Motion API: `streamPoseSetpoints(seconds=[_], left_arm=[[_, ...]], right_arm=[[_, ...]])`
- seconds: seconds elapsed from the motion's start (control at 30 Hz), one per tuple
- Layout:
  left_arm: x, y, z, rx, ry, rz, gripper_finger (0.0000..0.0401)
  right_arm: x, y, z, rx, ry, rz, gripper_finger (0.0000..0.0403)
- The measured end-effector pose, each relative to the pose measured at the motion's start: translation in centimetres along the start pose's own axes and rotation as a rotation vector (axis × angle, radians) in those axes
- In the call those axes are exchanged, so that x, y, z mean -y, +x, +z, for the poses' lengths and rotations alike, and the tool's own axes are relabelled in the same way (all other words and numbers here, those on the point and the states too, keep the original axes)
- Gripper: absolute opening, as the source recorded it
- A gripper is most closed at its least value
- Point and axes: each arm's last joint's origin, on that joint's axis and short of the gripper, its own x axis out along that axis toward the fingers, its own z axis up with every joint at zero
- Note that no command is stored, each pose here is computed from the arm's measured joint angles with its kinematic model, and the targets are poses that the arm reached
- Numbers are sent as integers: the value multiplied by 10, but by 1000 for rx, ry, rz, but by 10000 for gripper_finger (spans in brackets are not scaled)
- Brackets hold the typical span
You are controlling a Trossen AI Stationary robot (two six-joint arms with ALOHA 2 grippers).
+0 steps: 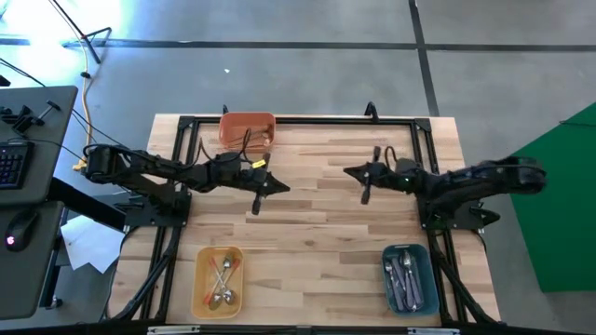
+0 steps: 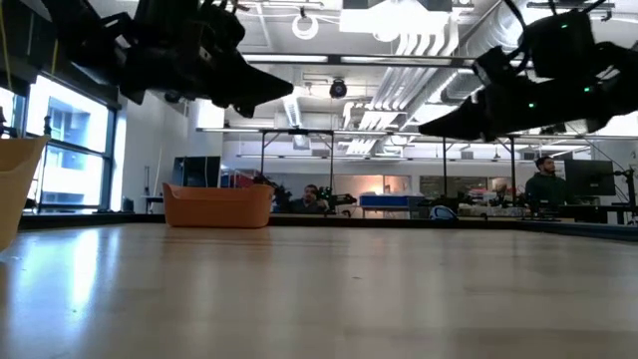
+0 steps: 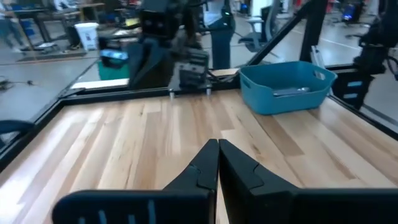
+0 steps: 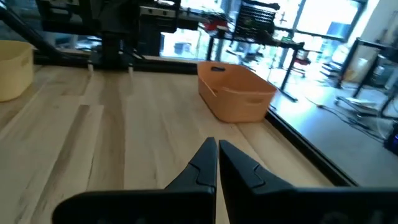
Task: Sort silverware by color (type)
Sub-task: Return to Home Position
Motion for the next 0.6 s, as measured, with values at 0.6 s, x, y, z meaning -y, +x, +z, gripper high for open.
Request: streamPoseSetpoints(seconds=[0.6], left_arm=[[2, -59, -25, 102, -61, 112, 3]], right_arm=[[-7, -55, -9, 3, 59, 11, 0]])
